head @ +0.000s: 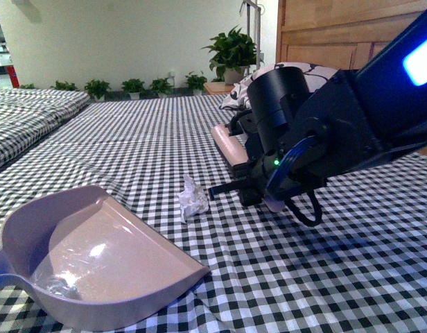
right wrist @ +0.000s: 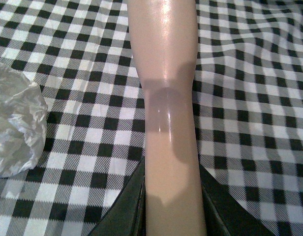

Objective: Clean up trash

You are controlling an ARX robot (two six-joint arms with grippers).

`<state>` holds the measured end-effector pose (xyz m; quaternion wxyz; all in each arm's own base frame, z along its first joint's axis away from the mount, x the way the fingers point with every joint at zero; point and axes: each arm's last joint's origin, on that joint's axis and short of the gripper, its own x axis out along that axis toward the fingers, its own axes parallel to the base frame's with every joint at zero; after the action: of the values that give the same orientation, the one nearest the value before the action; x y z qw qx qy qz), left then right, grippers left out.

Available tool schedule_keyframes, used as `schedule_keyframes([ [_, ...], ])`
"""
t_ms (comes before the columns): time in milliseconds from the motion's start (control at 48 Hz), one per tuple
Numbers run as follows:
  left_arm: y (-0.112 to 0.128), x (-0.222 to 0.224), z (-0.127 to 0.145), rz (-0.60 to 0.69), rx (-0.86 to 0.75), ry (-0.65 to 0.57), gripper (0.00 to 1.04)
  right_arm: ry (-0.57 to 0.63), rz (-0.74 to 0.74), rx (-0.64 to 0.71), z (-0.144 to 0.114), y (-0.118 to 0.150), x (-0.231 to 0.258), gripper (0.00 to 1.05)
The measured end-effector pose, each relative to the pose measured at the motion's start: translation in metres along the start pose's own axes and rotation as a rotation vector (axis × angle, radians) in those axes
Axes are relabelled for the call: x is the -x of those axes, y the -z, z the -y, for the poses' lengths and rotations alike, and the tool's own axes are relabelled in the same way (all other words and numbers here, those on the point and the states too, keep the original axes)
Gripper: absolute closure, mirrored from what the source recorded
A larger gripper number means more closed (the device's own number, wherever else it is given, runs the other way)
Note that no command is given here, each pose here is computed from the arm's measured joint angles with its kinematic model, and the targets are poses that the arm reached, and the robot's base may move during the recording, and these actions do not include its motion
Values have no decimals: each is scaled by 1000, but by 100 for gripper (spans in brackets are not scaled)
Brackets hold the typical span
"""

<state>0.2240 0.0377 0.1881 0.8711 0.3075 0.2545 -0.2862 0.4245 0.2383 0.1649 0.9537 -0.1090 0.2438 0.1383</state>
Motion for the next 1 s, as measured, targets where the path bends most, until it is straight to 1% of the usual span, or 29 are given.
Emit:
schedule_keyframes([
  [146,0,0,0,0,0,0,78,-14,-42,30,-10,2,-23,84],
  [292,0,0,0,0,0,0,78,-66,-87,57,-15,2,-26,84],
  [375,0,0,0,0,-1,0,78,-116,-123,80,-16,4,-24,84],
  [459,0,0,0,0,0,0,78,-163,-142,97,-11,2,-18,84],
  [792,0,0,0,0,-1,0,78,-273,-189,155,7,4,8,84],
  [1001,0,0,0,0,-2,0,78,-388,-192,175,16,7,43,84],
])
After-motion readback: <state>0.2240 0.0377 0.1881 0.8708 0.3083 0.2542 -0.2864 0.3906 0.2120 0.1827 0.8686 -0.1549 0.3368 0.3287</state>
